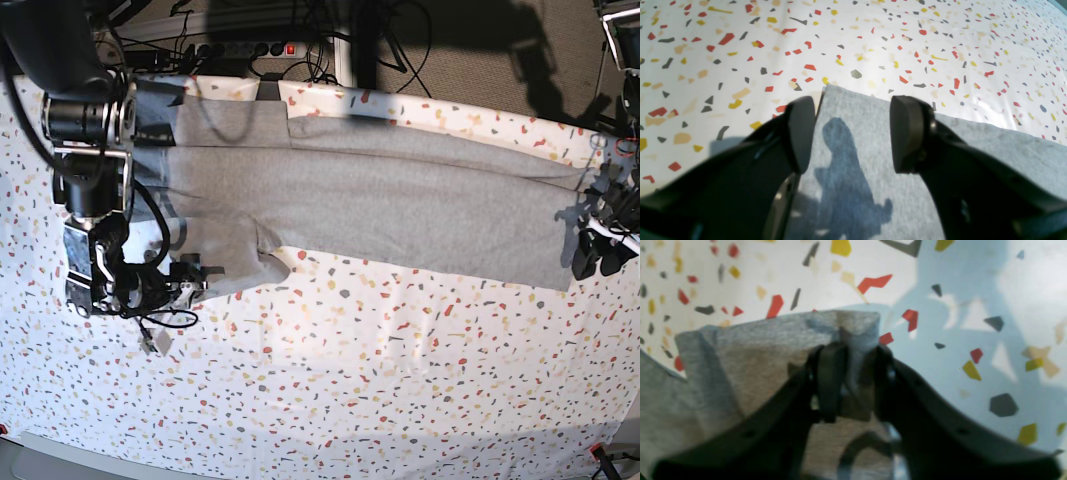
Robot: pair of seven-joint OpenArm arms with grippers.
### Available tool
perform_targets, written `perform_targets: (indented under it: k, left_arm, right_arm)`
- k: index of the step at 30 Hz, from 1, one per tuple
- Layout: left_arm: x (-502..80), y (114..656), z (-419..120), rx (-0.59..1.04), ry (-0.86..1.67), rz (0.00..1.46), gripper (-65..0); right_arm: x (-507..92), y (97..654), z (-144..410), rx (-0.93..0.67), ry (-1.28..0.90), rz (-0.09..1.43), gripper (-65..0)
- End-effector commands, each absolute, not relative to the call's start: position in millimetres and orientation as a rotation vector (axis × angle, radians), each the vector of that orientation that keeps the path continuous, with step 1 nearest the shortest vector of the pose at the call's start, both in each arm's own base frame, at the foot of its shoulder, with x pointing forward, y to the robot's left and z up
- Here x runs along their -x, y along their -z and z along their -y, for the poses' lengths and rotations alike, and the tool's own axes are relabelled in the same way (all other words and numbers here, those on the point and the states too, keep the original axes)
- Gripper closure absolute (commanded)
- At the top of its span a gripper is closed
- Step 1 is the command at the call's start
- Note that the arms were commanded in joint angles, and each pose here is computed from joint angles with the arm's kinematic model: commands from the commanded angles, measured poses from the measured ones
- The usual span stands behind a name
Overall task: Fold the T-shirt properly
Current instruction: 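Grasp one end of the folded grey strip with the right gripper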
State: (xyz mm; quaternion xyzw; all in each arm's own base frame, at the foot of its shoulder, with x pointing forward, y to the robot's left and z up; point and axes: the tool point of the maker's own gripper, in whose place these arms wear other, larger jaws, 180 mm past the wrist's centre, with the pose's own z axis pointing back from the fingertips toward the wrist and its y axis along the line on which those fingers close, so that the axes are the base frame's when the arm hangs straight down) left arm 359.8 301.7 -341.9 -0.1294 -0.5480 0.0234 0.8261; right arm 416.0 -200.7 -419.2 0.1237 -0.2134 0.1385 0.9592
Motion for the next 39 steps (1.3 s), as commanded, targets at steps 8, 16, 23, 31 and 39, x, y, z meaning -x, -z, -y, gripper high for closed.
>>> perform_targets:
  k: [8,16,23,31,39]
  left_arm:
    - [-369,319,-309,0.266,-0.037,1.229,-34.8]
    - [-367,326,-311,0.221,-0.001,1.2,-34.8]
    - [-367,325,-311,0.222,-0.001,1.201,-34.8]
    - [-367,325,-313,0.217,0.002,1.2,-34.8]
    - [-365,328,-313,0.215,0.005,1.177,-34.8]
  right_arm:
    - [-432,404,223,-0.071,-0.386,0.436,0.0]
    - [-441,337,189,-0.101,-0.472,0.602,0.0]
    - [-373,304,120,-0.283,-0.626,0.715,0.0]
    - [-289,312,61,-0.471,-0.677,0.726,0.0]
    - [-267,312,22,-0.6,-0.618,0.751,0.0]
